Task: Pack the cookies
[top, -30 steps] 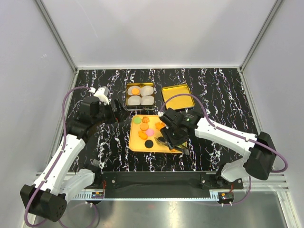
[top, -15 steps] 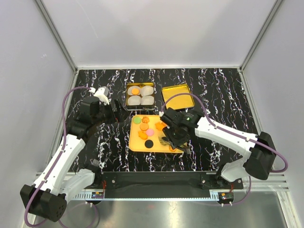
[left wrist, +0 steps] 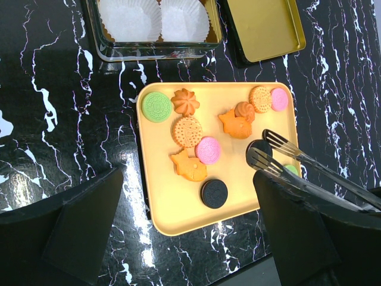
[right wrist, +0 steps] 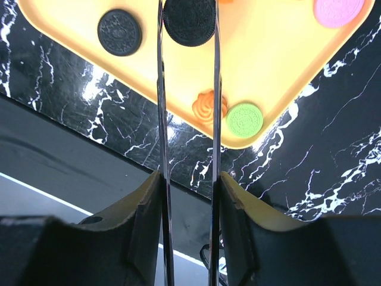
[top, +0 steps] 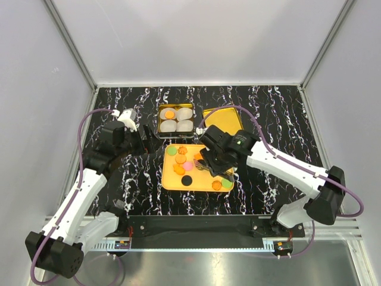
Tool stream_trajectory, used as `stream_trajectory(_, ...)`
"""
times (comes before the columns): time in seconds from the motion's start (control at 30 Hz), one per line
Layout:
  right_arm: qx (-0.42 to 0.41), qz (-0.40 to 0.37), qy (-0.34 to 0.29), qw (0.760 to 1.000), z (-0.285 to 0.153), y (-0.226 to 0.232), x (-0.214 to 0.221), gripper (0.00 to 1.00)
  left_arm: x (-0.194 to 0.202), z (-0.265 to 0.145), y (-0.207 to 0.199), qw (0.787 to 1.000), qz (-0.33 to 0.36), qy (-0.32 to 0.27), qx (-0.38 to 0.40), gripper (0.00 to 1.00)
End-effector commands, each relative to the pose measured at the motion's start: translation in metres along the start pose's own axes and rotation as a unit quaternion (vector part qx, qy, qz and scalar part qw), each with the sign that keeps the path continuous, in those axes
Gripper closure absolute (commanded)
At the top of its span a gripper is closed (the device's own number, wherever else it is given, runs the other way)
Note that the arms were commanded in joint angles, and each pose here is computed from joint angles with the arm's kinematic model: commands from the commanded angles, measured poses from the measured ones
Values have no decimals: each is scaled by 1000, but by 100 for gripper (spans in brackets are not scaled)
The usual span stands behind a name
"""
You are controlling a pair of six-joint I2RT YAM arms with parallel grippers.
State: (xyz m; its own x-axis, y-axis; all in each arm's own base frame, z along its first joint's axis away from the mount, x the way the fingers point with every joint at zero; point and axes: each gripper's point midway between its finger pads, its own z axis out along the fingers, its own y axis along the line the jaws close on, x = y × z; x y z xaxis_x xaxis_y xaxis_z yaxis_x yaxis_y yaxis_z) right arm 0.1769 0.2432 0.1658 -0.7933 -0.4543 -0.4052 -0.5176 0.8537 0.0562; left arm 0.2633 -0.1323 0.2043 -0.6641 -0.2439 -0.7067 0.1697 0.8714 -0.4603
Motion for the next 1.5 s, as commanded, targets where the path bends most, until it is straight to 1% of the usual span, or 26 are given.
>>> stream_trajectory(0.0,6,-3,-36,999,-10,-1,-27,55,-9,-1,-8,1000,3,-19,22,1)
stream_trajectory(0.13,4,9,-72,997,-14,-9,-61,55,-9,-1,-9,1000,3,-20,24,1)
stream_trajectory(0.17,-4,11,-90,996,-20,-8,-75,55,-10,-1,-9,999,4,-22,23,1)
stream_trajectory(0.27,-1,21,-107,994,-16,-17,-102,55,-11,-2,-10,999,5,-22,25,1)
stream_trajectory(0.37,-3,38,-146,989,-18,-26,-140,55,-10,-1,-10,999,5,-21,27,1)
stream_trajectory(0.4,-2,42,-150,988,-11,-28,-150,55,-10,-1,-10,999,5,-20,28,1)
stream_trajectory(0.47,2,52,-169,984,-10,-39,-172,55,-9,-1,-10,999,4,-19,28,1)
stream_trajectory(0.5,9,54,-168,984,4,-44,-182,55,-9,0,-10,999,4,-19,28,1)
stream_trajectory(0.57,22,62,-173,983,13,-57,-196,55,-9,0,-11,999,4,-18,30,1)
stream_trajectory(0.63,20,63,-187,980,26,-58,-217,55,-10,0,-11,999,4,-19,30,1)
stream_trajectory(0.67,20,62,-199,978,25,-59,-228,55,-10,0,-10,999,4,-20,28,1)
stream_trajectory(0.7,21,63,-190,979,42,-60,-232,55,-10,-1,-11,999,4,-20,28,1)
stream_trajectory(0.77,25,61,-195,978,53,-61,-243,56,-10,0,-10,999,4,-20,27,1)
stream_trajectory(0.8,26,62,-195,978,66,-62,-247,56,-10,-1,-10,999,3,-21,27,1)
stream_trajectory(0.87,26,64,-205,976,74,-61,-256,56,-11,-1,-9,999,3,-23,26,1)
stream_trajectory(0.9,32,64,-192,979,90,-62,-255,56,-10,-1,-8,999,3,-22,23,1)
stream_trajectory(1.0,42,69,-194,978,107,-66,-259,56,-11,-2,-9,999,3,-24,24,1)
stream_trajectory(1.27,65,77,-208,973,124,-73,-269,55,-10,-1,-8,1000,3,-21,23,1)
stream_trajectory(1.47,64,77,-195,976,130,-73,-266,49,-9,0,-8,1000,2,-20,22,1)
